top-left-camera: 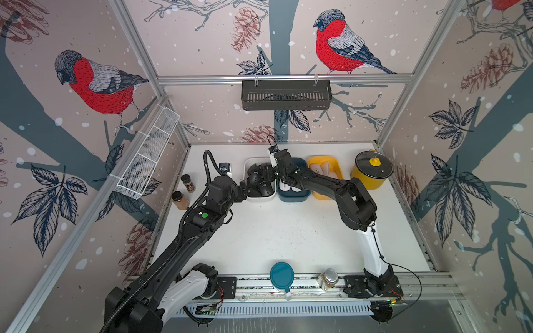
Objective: Place the mice by color into the storage box
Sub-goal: Place the mouse in the storage box, then reset both arms
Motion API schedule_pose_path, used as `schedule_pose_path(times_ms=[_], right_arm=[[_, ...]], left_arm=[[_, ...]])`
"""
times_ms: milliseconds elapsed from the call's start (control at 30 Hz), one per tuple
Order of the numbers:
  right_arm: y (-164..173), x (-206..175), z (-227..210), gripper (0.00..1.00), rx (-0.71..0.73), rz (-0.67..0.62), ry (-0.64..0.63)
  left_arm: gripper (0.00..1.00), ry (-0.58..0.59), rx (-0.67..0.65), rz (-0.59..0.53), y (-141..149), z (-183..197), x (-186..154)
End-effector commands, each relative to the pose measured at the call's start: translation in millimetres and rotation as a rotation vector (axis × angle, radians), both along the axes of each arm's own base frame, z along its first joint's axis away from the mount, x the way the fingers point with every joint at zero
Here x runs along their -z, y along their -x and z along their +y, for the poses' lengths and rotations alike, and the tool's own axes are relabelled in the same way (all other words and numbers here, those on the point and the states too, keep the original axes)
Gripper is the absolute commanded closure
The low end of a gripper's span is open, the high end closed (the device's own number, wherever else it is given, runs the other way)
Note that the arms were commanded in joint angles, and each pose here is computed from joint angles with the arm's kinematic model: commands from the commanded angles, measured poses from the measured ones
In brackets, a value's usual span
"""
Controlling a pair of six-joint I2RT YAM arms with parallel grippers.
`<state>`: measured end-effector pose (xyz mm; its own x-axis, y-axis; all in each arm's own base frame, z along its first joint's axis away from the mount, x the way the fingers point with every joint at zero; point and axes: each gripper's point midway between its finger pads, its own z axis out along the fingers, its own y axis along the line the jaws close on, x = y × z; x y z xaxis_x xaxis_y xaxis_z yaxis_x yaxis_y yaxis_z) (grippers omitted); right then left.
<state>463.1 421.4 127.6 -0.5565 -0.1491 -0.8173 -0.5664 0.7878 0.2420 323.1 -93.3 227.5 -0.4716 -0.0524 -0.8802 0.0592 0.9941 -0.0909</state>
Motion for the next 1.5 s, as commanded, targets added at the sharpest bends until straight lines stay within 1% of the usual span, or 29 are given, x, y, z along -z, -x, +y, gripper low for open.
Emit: schedule_pose_path(times_ms=[0, 167, 300, 433, 500, 567, 633, 667, 700, 767, 800, 900, 1033, 1100, 1167, 1267, 1367, 1467], right_arm=[[7.2, -24.7, 2.0, 0.25, -0.026, -0.065, -0.015], [24.8, -64.3, -13.8, 0.25, -0.018, -0.146, -0.045], [49.7, -94.6, -41.7, 0.25, -0.005, -0.209, -0.078], [77.8, -119.9, -94.1, 0.24, 0.058, -0.288, -0.095], [88.3, -128.0, -127.3, 0.23, 0.11, -0.312, -0.106], [97.9, -130.2, -166.9, 0.22, 0.177, -0.335, -0.114], [101.6, -131.3, -207.1, 0.2, 0.262, -0.355, -0.122], [105.4, -133.4, -228.9, 0.19, 0.3, -0.367, -0.135], [107.8, -131.9, -246.1, 0.18, 0.327, -0.373, -0.139], [112.3, -123.4, -284.9, 0.16, 0.401, -0.378, -0.133], [113.5, -119.5, -301.1, 0.16, 0.437, -0.379, -0.127], [117.4, -98.0, -350.5, 0.14, 0.57, -0.37, -0.112], [120.8, -70.1, -411.6, 0.13, 0.804, -0.337, -0.115], [122.3, -58.8, -426.0, 0.13, 0.849, -0.352, -0.079], [122.8, -49.4, -435.3, 0.13, 0.879, -0.361, -0.007], [121.5, -42.5, -446.3, 0.13, 0.916, -0.375, 0.073], [121.0, -36.6, -450.1, 0.13, 0.925, -0.413, 0.097], [117.9, -30.9, -450.1, 0.13, 0.908, -0.448, 0.134]], left_arm=[[0.19, 0.009, 0.021, -0.026, -4.3, -4.6, -6.0], [0.2, -0.016, 0.016, -0.034, -4.6, -1.7, -8.4], [0.2, -0.039, -0.028, -0.05, -5.2, 7.2, -14.9], [0.19, 0.021, -0.104, -0.064, -5.5, 15.1, -23.8], [0.19, 0.068, -0.176, -0.096, -6.4, 23.6, -26.1], [0.19, 0.098, -0.214, -0.138, -8.4, 28.1, -24.6], [0.19, 0.097, -0.244, -0.179, -11.8, 32.7, -24.0], [0.19, 0.069, -0.258, -0.194, -13.9, 36.1, -22.8], [0.18, 0.045, -0.278, -0.211, -15.6, 40.3, -24.2], [0.17, 0.038, -0.409, -0.233, -15.4, 60.0, -24.6], [0.17, 0.028, -0.438, -0.245, -16.1, 64.5, -25.0], [0.16, -0.03, -0.43, -0.262, -23.7, 63.6, -19.0], [0.15, -0.114, -0.373, -0.233, -39.1, 53.0, 5.3], [0.15, -0.164, -0.332, -0.201, -45.1, 47.4, 18.1], [0.14, -0.182, -0.313, -0.197, -47.9, 44.9, 28.5], [0.14, -0.203, -0.338, -0.226, -47.6, 53.7, 37.7], [0.13, -0.217, -0.367, -0.268, -44.4, 68.3, 44.2], [0.12, -0.189, -0.384, -0.275, -43.0, 84.5, 54.5]])
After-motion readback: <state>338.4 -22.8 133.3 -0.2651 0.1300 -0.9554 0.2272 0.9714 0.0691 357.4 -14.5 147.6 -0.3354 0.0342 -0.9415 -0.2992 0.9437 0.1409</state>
